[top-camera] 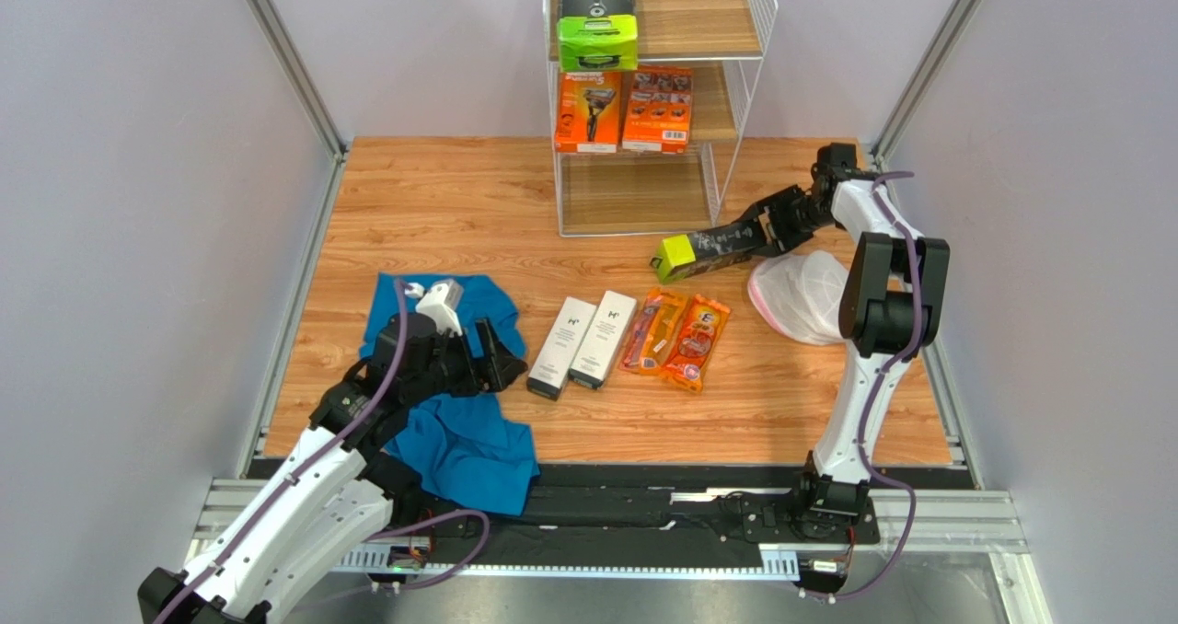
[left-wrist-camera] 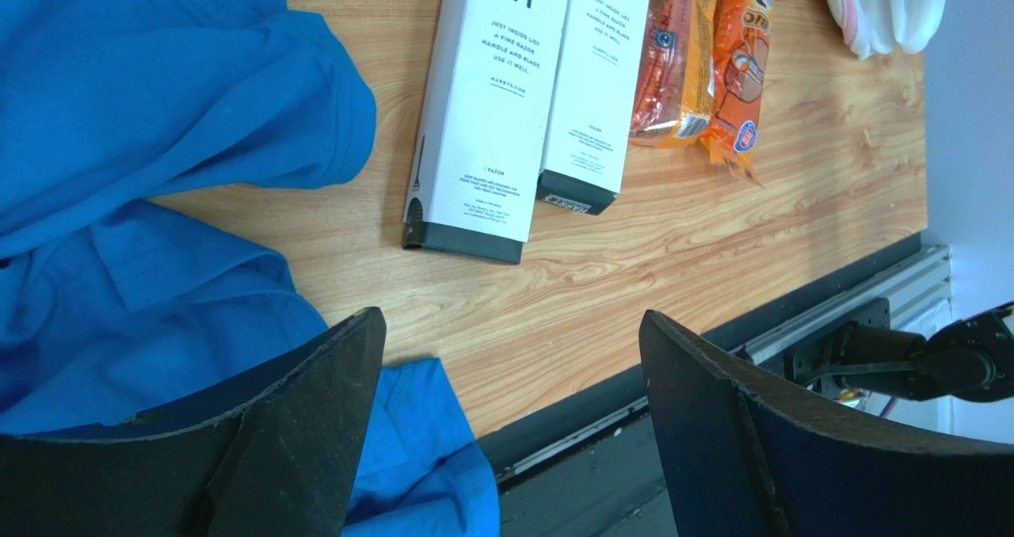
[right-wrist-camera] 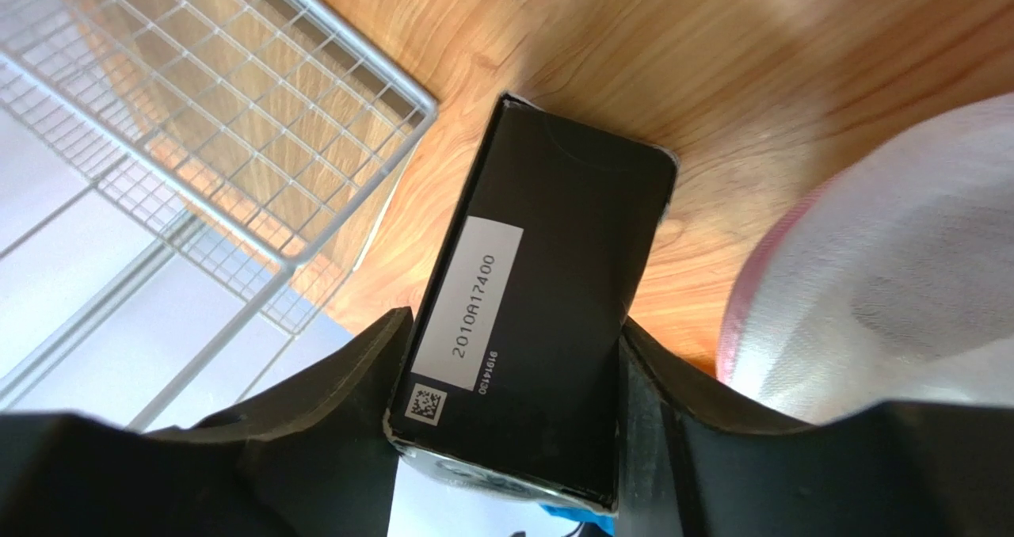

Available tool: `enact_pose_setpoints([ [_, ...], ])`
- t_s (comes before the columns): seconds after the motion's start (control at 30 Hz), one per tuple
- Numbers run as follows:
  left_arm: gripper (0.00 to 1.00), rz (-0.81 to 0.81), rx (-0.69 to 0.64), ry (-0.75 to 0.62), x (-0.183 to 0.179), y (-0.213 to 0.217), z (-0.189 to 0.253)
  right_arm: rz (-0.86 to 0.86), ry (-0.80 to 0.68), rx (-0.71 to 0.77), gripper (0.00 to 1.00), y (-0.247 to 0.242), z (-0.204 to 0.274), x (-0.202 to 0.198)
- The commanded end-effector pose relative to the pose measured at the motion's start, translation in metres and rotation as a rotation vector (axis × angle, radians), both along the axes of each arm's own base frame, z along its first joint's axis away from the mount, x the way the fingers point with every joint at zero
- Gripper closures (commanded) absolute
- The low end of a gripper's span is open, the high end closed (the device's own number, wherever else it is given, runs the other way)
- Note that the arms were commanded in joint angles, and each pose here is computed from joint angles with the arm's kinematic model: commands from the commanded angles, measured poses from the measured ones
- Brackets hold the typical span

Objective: Place and organize the shaving razors onto the shelf

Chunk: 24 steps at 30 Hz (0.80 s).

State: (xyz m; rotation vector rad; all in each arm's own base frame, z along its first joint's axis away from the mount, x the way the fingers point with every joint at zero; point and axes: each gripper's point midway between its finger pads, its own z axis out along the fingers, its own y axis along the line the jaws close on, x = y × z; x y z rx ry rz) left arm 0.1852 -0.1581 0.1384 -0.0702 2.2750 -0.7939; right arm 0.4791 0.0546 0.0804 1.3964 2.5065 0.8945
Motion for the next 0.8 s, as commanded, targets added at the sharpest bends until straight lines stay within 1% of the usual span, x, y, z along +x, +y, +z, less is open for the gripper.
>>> enact_pose_setpoints([
  [0.0,0.13,0.0,0.008,-0.019,0.0,0.002,0.001,0.036,-0.03,0.038,0.6,0.009,-0.007,0.001],
  [0.1,0.13,0.0,0.006,-0.017,-0.001,0.002,0.0,0.057,-0.033,0.039,0.65,0.011,-0.008,-0.007],
  [0.13,0.13,0.002,0.004,-0.02,-0.001,0.003,0.0,0.066,-0.044,0.037,0.72,0.011,-0.004,-0.01],
  [0.2,0.13,0.002,0.001,-0.018,-0.002,0.003,0.0,0.082,-0.036,0.037,0.79,0.012,-0.008,-0.022],
  [0.33,0.13,-0.003,-0.01,-0.027,-0.003,0.001,0.004,0.111,-0.074,0.033,0.84,0.014,0.003,-0.039],
  [0.37,0.13,-0.008,-0.014,-0.028,-0.003,0.001,0.005,0.119,-0.105,0.032,0.84,0.014,0.016,-0.041],
  [0.43,0.12,-0.013,-0.026,-0.035,-0.003,-0.001,0.009,0.137,-0.142,0.015,0.85,0.015,0.024,-0.048],
  [0.47,0.12,-0.009,-0.045,-0.027,-0.003,-0.003,0.011,0.147,-0.199,0.013,0.85,0.016,0.043,-0.049],
  [0.53,0.12,-0.019,-0.089,-0.043,-0.001,-0.01,0.021,0.176,-0.269,0.0,0.86,0.017,0.056,-0.049],
  [0.57,0.12,-0.031,-0.125,-0.039,-0.003,-0.015,0.027,0.194,-0.316,0.0,0.87,0.019,0.073,-0.051],
  [0.63,0.12,-0.041,-0.157,-0.051,-0.001,-0.02,0.038,0.237,-0.382,-0.007,0.89,0.021,0.089,-0.054],
  [0.67,0.12,-0.047,-0.172,-0.05,-0.001,-0.023,0.043,0.263,-0.415,0.019,0.9,0.027,0.099,-0.057],
  [0.7,0.12,-0.053,-0.181,-0.064,0.001,-0.024,0.052,0.283,-0.483,0.021,0.91,0.03,0.117,-0.059],
  [0.77,0.12,-0.081,-0.185,-0.078,0.0,-0.028,0.06,0.338,-0.543,0.08,0.92,0.041,0.133,-0.07],
])
